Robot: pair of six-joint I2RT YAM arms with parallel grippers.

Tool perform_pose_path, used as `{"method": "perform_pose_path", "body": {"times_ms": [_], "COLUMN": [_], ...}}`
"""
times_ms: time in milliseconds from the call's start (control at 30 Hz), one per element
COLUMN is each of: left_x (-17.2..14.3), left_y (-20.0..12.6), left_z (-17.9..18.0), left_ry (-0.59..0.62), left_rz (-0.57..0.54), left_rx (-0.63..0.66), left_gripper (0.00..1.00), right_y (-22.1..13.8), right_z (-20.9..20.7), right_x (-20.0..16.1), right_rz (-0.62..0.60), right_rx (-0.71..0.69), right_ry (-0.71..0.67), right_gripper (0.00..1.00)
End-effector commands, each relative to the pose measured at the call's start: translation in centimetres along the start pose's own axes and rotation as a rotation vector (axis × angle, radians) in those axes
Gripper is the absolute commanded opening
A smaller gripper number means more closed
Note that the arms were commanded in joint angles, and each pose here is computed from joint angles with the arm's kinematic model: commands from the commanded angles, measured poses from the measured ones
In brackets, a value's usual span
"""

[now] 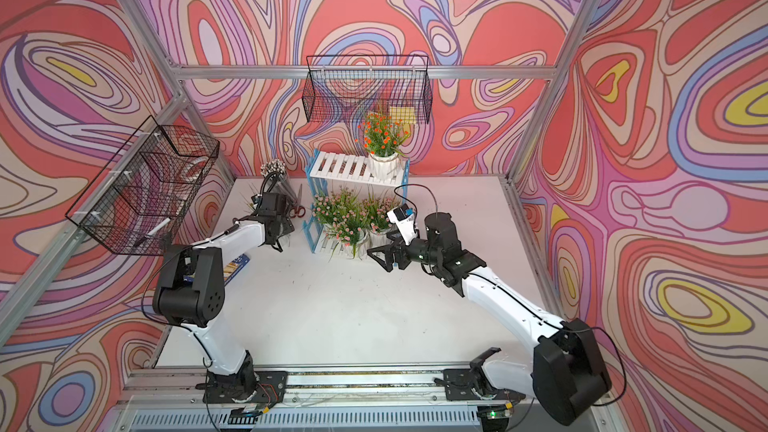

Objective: Place the baby's breath potted plants on the rack by color
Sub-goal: Pick up the baby's breath potted plant from the center of the board.

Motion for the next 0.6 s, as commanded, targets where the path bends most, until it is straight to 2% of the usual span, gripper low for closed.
{"method": "perform_pose_path", "body": {"times_ms": [0,333,567], "left_x": [2.9,4.4,4.9], "left_y": [-2.8,-7.5,-10.4], "left_z": [-0.6,-1.8,-1.8], "left_ry": [-0.003,0.075,0.137], "left_rz": [-0.105,-0.166,-0.175], "left_rx": [-0.075,-0.211,-0.27], "left_gripper": [0.59,0.57,0.57], "right_y": [0.0,-0.7,-0.7], "right_z": [-0.1,-1.8,-2.2], "right_x": [0.7,2.0,2.0], "right_rz": [-0.027,-0.093,-0.107], "right_rx": [-0.02,-0.162,-0.184], "right_ry": [-0.008,0.033,0.047], "right_gripper": [0.98,0.98,0.98]}}
Point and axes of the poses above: each gripper's point midway between its finger pads, its own y axis out along the fingers, its own z axis along the line the jaws close on, x = y × z, the point moved 2 cm from there along -y, back along the fingers, and after that the axes turned 13 degrees about y, right-handed, at the moved point
